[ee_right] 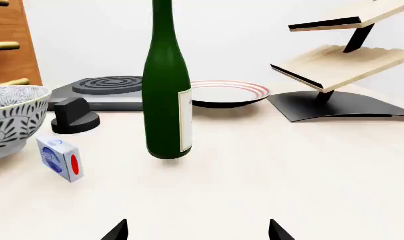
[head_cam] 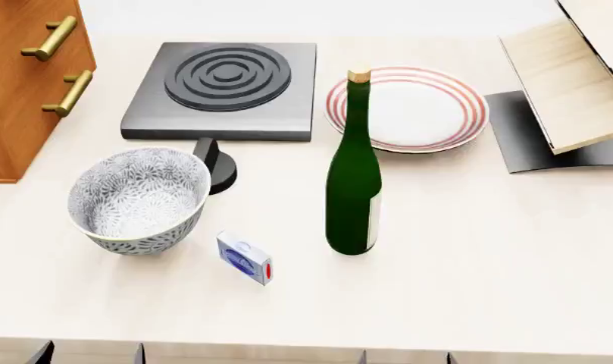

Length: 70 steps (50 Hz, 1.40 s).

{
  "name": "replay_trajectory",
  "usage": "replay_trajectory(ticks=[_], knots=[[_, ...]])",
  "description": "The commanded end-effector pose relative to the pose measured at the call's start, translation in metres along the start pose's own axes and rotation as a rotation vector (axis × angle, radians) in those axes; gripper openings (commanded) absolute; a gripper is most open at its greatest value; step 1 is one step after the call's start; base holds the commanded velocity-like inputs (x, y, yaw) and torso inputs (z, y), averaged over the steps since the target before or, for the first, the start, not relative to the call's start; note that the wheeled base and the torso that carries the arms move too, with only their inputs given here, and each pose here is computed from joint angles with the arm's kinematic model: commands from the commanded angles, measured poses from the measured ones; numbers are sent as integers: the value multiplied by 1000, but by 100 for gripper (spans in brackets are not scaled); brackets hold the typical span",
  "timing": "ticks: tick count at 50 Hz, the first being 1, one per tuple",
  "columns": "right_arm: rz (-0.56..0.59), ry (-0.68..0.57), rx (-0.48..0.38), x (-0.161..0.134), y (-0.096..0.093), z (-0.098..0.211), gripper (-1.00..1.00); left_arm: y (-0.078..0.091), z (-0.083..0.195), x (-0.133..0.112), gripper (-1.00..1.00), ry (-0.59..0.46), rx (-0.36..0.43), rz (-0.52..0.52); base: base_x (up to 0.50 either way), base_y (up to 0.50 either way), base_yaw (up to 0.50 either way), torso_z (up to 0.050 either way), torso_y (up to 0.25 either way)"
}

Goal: Put the bowl on the top of the cabinet.

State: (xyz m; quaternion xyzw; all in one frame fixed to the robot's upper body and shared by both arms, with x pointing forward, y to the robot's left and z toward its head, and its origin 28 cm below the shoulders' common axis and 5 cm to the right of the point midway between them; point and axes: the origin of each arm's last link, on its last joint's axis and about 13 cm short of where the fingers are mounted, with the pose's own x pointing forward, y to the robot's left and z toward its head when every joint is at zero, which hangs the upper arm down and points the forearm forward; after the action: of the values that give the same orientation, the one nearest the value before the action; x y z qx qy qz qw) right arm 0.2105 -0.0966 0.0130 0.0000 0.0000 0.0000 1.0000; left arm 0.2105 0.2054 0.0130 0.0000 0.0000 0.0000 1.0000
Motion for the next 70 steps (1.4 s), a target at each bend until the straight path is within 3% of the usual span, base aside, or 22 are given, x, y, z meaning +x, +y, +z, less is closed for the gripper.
replay_trajectory(ticks=[1, 14, 37, 65, 70], knots=[[0, 0, 0, 0, 1, -1, 100, 0, -1, 0, 100, 0, 0, 0, 0, 0, 0, 0, 0], [-11, 11, 0, -1, 0, 2, 100, -1, 5, 0, 100, -9, 9, 4, 0, 0, 0, 0, 0], [-43, -229, -92, 6, -5, 102, 100, -2, 77, 10, 100, -193, 75, 14, 0, 0, 0, 0, 0], [-39, -221, -95, 8, -6, 99, 100, -1, 84, 9, 100, -226, 72, 39, 0, 1, 0, 0, 0], [-45, -218, -86, 8, -5, 98, 100, 0, 86, 7, 100, -232, 71, 42, 0, 500, 0, 0, 0]])
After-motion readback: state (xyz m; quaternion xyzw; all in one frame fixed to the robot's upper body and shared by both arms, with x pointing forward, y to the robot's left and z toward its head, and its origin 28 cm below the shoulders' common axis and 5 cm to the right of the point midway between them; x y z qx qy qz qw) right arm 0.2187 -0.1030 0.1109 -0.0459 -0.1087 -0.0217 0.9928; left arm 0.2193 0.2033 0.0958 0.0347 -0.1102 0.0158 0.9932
